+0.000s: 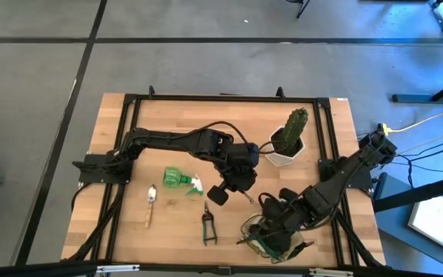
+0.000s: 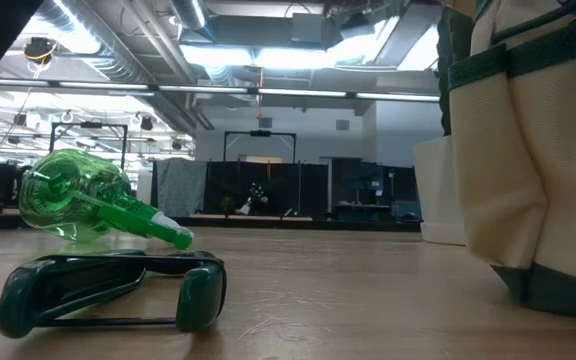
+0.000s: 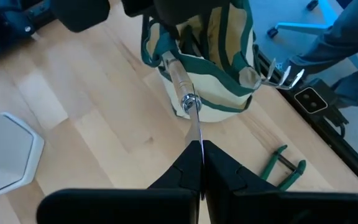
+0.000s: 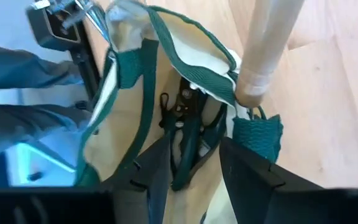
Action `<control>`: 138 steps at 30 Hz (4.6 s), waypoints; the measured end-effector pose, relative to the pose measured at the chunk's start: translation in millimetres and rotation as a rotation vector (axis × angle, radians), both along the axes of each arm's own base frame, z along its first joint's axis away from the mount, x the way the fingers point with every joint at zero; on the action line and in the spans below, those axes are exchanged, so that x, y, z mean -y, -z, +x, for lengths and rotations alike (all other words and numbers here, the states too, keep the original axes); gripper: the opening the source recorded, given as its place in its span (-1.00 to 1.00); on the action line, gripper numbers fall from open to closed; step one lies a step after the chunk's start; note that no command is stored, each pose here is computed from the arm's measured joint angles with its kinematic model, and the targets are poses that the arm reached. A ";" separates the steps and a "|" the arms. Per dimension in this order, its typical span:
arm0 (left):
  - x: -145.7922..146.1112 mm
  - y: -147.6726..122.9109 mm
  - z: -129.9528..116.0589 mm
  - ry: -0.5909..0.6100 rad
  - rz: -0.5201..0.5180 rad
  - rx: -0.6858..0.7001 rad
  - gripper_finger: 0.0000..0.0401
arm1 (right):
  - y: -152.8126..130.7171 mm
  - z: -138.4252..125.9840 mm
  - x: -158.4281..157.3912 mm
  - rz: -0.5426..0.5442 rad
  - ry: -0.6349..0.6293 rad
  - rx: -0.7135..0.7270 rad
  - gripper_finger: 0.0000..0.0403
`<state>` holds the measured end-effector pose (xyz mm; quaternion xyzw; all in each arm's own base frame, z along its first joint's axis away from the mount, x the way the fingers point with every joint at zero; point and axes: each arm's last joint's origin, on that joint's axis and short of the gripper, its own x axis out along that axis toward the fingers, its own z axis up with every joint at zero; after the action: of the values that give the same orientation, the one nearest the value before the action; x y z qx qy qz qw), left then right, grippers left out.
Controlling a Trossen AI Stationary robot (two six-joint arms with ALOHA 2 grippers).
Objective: Pick & Place Garden tools in Gardening bag
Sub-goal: Put the right hand trowel into the side pocket of the white bag
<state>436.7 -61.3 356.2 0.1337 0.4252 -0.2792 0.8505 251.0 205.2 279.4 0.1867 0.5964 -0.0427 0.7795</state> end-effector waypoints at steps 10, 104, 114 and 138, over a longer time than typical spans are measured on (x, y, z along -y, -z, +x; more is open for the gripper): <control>-0.5 1.5 -2.4 0.007 0.007 -0.027 -0.99 | 8.2 3.5 -1.6 -0.087 0.030 0.027 -0.29; 16.0 16.3 7.8 0.161 -0.013 0.005 -0.99 | 12.1 20.4 -22.3 -0.062 -0.017 -0.052 -0.99; 9.5 17.3 12.2 0.133 0.012 0.028 -0.99 | 12.0 20.2 -22.9 -0.065 -0.014 -0.045 -0.99; 26.4 13.9 8.2 0.178 -0.001 0.040 -0.99 | 21.1 18.2 -26.3 -0.033 -0.005 -0.059 -0.99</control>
<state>444.9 -87.7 342.3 0.1760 0.3943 -0.3511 0.8308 269.2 231.5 258.2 0.1711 0.6188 -0.0559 0.7646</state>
